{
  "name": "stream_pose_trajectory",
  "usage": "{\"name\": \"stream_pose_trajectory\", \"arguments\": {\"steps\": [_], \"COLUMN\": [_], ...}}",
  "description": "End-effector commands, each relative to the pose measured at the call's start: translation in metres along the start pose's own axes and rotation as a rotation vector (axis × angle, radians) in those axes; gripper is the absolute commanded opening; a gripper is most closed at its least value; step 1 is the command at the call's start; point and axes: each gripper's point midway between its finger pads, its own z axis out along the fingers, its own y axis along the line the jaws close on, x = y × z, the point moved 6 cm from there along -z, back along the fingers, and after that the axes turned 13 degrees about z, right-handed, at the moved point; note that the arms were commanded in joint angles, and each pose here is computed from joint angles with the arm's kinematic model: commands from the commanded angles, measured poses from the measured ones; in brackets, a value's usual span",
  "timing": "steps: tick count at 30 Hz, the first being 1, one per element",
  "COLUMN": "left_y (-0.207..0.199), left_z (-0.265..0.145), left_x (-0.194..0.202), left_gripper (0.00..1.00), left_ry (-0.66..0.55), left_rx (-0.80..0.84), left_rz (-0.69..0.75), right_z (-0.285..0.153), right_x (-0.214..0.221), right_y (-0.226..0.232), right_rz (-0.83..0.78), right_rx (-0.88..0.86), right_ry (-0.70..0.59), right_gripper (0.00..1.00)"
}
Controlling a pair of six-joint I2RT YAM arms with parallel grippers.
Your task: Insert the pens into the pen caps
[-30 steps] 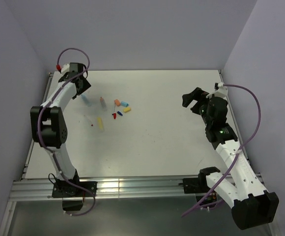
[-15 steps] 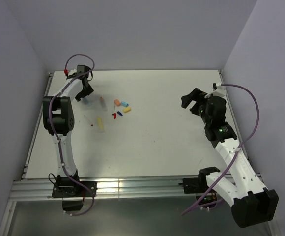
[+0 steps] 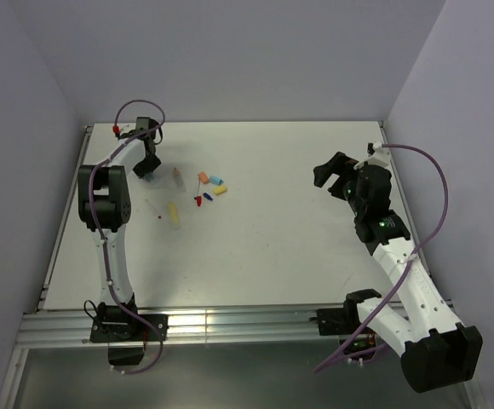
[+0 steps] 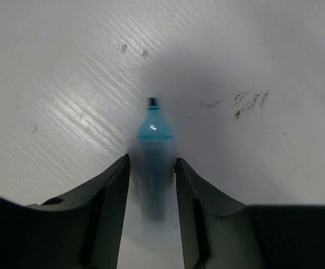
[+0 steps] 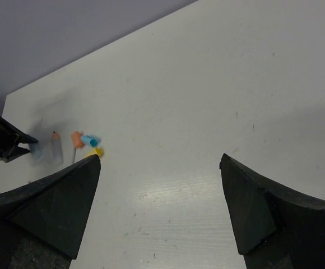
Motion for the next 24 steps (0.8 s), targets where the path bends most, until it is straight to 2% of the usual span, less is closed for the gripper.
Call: {"name": "stream_pose_trajectory", "arguments": {"steps": [1,5,6,9,12,16,17,21,24], "left_y": [0.001,0.004,0.004,0.004,0.005,0.004,0.006,-0.004,-0.011], "left_z": [0.005,0.006,0.006,0.004,-0.004,-0.035,-0.051,-0.102,-0.140], "left_x": [-0.002,0.002,0.002,0.003,0.002,-0.007,-0.012,-0.014,-0.008], "left_gripper": [0.42,0.26,0.16,0.00,0.00,0.00,0.00,0.00,0.00], "left_ry": [-0.006,0.000,-0.001,-0.002,-0.006,-0.055,-0.081,-0.155,-0.201], "left_rx": [-0.016,-0.016,-0.015,-0.002,0.025,0.082,0.097,0.172,0.250], "left_rz": [-0.028,-0.027,-0.029,-0.023,-0.026,-0.027,-0.033,-0.008,0.000], "right_z": [-0.005,-0.006,-0.006,-0.005,-0.003,-0.002,0.000,0.003,0.003], "right_x": [-0.017,-0.017,-0.018,-0.017,-0.012,-0.002,0.008,0.026,0.032], "right_y": [0.014,0.014,0.015,0.016,0.018,0.037,0.042,0.063,0.079], "right_rz": [-0.010,-0.012,-0.013,-0.018,-0.025,-0.059,-0.063,-0.057,-0.059], "right_rx": [-0.035,-0.034,-0.036,-0.044,-0.071,-0.231,-0.294,-0.432,-0.504], "right_ry": [-0.040,-0.035,-0.035,-0.026,0.008,0.109,0.187,0.327,0.368], "right_gripper": [0.95,0.95,0.95,0.94,0.93,0.89,0.89,0.86,0.84]}}
